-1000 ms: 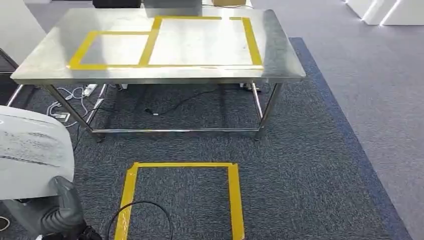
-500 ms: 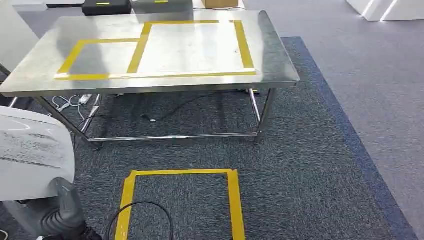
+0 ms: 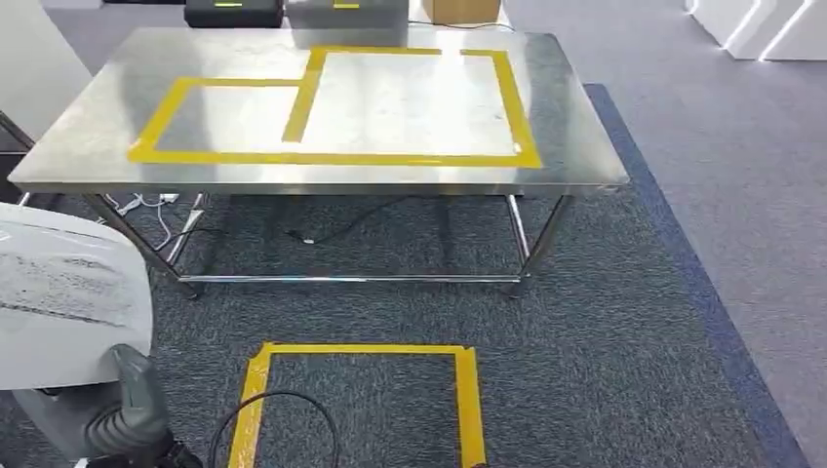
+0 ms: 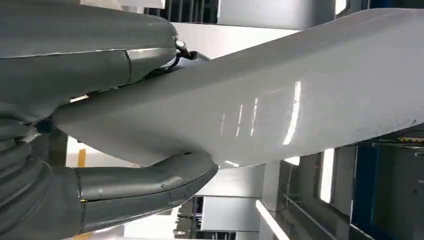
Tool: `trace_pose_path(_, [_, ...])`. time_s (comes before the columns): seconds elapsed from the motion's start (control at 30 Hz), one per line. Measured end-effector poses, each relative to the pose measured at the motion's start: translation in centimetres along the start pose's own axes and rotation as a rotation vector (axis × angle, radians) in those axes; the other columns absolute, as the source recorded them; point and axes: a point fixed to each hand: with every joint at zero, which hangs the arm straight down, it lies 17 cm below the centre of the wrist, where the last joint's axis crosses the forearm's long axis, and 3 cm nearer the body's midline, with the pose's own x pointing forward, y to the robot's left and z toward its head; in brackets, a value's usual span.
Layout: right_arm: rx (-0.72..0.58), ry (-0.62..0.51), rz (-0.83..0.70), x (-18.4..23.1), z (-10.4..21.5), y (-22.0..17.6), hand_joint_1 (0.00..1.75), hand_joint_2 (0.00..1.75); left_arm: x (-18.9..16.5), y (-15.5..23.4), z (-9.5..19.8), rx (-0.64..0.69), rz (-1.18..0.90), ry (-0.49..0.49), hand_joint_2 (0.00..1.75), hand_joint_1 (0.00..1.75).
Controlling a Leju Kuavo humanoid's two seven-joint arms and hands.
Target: Take the parts from the cabinet and place them on the table.
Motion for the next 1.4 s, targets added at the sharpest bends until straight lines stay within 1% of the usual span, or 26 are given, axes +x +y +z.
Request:
trace_pose_path(0.23, [0.010,0.003,0.001,0.0,0.0,0.3,0.00,0.00,0.0,-0.1,0.0,-0.005,-0.003,-0.004,1.75,1.75])
trace_pose_path(0.6, [0.012,0.033,0.002,-1.3,0.0,0.4,0.00,0.00,0.0,-0.1,0.0,-0.012,-0.006,-0.006,1.75,1.75])
trace_pose_path(0.97, [0.003,0.018,0.004,-0.3,0.0,-0.2,0.00,0.00,0.1,-0.4,-0.1,-0.012,0.004,-0.008,1.75,1.75])
trace_pose_path(1.4, [0.016,0.031,0.001,-0.9,0.0,0.4,0.00,0.00,0.1,-0.4,-0.1,-0.009,0.002,-0.007,1.75,1.75])
